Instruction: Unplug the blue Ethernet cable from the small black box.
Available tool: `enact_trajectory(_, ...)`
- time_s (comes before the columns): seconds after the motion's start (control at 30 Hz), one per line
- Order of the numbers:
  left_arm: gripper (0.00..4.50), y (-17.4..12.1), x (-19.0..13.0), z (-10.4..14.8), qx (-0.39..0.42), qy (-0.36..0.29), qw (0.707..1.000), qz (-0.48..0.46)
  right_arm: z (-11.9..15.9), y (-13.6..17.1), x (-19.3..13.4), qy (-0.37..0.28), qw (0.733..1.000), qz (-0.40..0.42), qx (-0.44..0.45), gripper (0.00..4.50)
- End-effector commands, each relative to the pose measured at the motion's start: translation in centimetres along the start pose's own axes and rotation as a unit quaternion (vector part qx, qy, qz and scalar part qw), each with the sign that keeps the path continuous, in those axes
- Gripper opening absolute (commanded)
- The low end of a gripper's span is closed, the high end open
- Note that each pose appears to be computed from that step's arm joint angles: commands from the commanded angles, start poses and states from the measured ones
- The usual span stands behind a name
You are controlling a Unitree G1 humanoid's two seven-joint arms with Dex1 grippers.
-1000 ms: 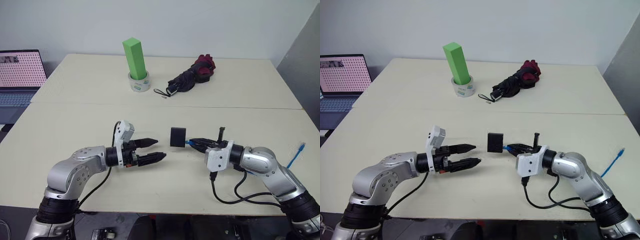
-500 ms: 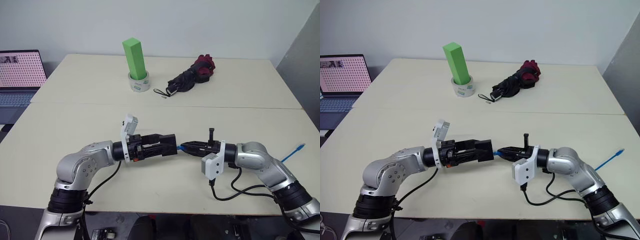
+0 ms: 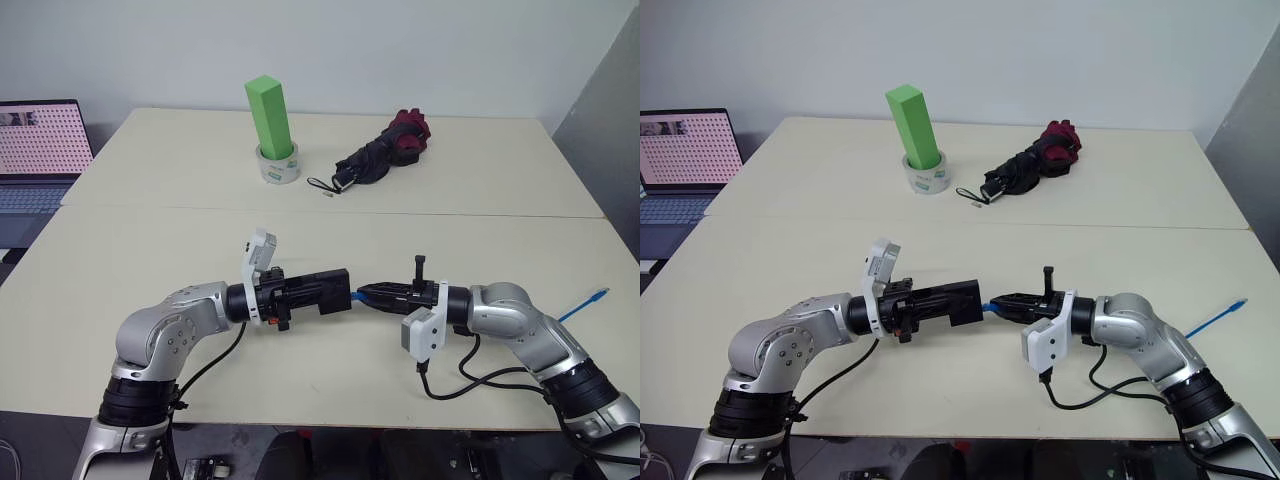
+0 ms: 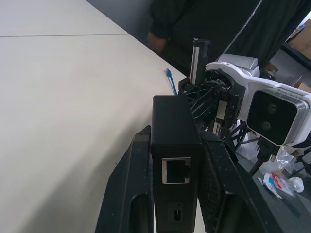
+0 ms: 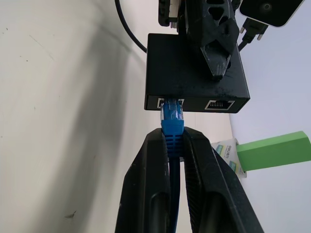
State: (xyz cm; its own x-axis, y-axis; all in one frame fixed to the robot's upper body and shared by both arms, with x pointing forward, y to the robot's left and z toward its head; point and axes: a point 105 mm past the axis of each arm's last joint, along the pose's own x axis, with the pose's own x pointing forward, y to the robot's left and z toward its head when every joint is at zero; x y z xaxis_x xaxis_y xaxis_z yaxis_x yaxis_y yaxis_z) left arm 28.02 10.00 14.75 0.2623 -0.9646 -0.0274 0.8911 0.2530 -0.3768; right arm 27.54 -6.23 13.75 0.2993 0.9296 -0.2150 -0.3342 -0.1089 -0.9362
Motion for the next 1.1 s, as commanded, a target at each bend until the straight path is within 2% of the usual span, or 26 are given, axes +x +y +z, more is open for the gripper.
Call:
enact_trajectory(0.03,0.78,-0.3,0.1,0.4,0.021,-0.001,1.000,-0.011,0.5,-0.8,0.1,-0.014,1.000,0.001,-0.021,0.48)
enact_trajectory(0.07,0.78,-0.3,0.1,0.4,0.023,0.000,1.000,-0.012,0.4,-0.8,0.1,-0.012,1.000,0.003,-0.019,0.83)
enact_trajectory(0.1,0.78,-0.3,0.1,0.4,0.024,0.000,1.000,-0.013,0.3,-0.9,0.0,-0.009,1.000,0.006,-0.017,0.97)
enact_trajectory(0.23,0.78,-0.4,0.2,0.4,0.034,0.009,0.999,-0.024,-0.3,-0.9,-0.9,0.014,0.999,0.030,0.007,1.99)
enact_trajectory(0.37,0.78,-0.4,0.1,0.2,0.051,0.026,0.998,-0.035,0.0,-0.7,-2.2,0.026,0.991,0.052,0.120,2.95)
enact_trajectory(0.43,0.78,-0.3,0.2,0.2,0.062,0.034,0.997,-0.041,1.0,-0.8,-2.9,0.019,0.981,0.062,0.185,3.00)
enact_trajectory(0.47,0.78,-0.3,0.2,0.3,0.068,0.037,0.996,-0.046,1.5,-1.2,-3.1,0.010,0.968,0.051,0.245,3.00)
enact_trajectory(0.57,0.78,-0.6,0.5,0.6,0.081,0.041,0.994,-0.065,2.7,-1.8,-3.1,-0.016,0.922,0.036,0.386,3.00)
enact_trajectory(0.67,0.78,-1.0,0.7,0.9,0.091,0.043,0.991,-0.082,3.1,-2.0,-2.6,-0.030,0.877,0.028,0.479,3.00)
enact_trajectory(0.83,0.78,-1.5,0.9,1.3,0.099,0.044,0.990,-0.096,2.7,-1.3,-1.6,-0.027,0.824,0.032,0.565,3.00)
enact_trajectory(1.1,0.78,-1.8,0.9,1.3,0.103,0.047,0.988,-0.100,2.5,-1.4,-1.1,-0.034,0.792,0.044,0.607,3.00)
